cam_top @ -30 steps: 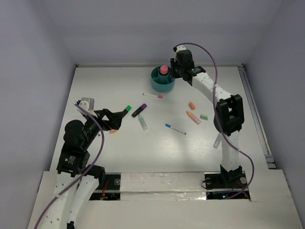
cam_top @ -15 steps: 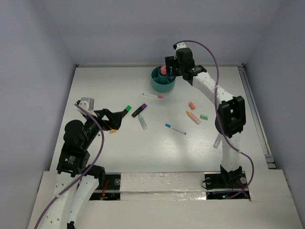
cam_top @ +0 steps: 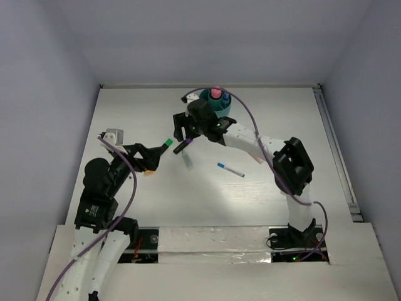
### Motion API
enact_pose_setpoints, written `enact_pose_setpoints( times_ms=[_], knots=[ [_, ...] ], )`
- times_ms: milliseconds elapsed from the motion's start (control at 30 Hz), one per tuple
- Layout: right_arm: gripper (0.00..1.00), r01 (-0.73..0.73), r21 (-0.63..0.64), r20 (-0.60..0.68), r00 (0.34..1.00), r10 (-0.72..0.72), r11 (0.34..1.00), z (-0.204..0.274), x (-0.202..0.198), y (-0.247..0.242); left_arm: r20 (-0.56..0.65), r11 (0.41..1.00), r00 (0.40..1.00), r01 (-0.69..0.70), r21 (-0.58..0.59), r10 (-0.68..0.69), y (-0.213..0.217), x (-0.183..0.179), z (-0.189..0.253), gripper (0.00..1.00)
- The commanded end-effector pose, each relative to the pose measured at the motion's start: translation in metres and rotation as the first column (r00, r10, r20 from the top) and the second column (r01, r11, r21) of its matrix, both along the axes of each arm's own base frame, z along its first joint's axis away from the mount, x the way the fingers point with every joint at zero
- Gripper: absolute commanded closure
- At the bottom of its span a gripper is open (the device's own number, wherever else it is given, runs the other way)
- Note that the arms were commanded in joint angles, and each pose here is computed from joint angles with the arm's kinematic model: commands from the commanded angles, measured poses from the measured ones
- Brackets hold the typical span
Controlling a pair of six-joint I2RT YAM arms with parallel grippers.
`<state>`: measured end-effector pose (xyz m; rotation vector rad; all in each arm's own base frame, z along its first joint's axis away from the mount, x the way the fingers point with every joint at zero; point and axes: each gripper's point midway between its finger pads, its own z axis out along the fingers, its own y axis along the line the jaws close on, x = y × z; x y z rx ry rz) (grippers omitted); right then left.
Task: Sort the stationery into containers
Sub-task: Pick up the pen from the center of the board.
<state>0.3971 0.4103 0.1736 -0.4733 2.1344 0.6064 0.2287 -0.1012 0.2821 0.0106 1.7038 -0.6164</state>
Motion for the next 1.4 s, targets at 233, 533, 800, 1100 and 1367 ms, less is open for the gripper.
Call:
enact_pose_setpoints(
  times_ms=[233, 533, 800, 1100, 1367],
  knots=[
    [0.21, 0.122, 0.027, -0.199, 0.973, -0.114, 0.992, -0.086, 0.009, 0.007, 0.079, 1.0, 0.997, 0.025, -0.007, -0.024, -0.003, -0.002, 0.017, 0.01],
    [0.21, 0.16, 0.004, -0.206, 0.966, -0.156, 0.987, -0.109, 0.027, 0.017, 0.074, 0.999, 0.997, 0.037, -0.008, -0.036, -0.005, -0.003, 0.016, 0.01],
    [0.32, 0.157, -0.063, -0.213, 0.963, -0.167, 0.986, -0.13, 0.037, 0.021, 0.078, 0.999, 0.996, 0.034, -0.009, -0.033, -0.005, -0.004, 0.017, 0.01],
    [0.5, 0.092, -0.223, -0.186, 0.973, -0.136, 0.97, -0.153, 0.035, 0.016, 0.081, 1.0, 0.996, 0.029, -0.009, -0.029, -0.004, -0.004, 0.018, 0.01],
    [0.51, 0.044, -0.374, -0.147, 0.983, -0.106, 0.926, -0.166, 0.041, 0.006, 0.077, 1.0, 0.997, 0.028, -0.008, -0.027, -0.004, -0.003, 0.017, 0.01]
  ],
)
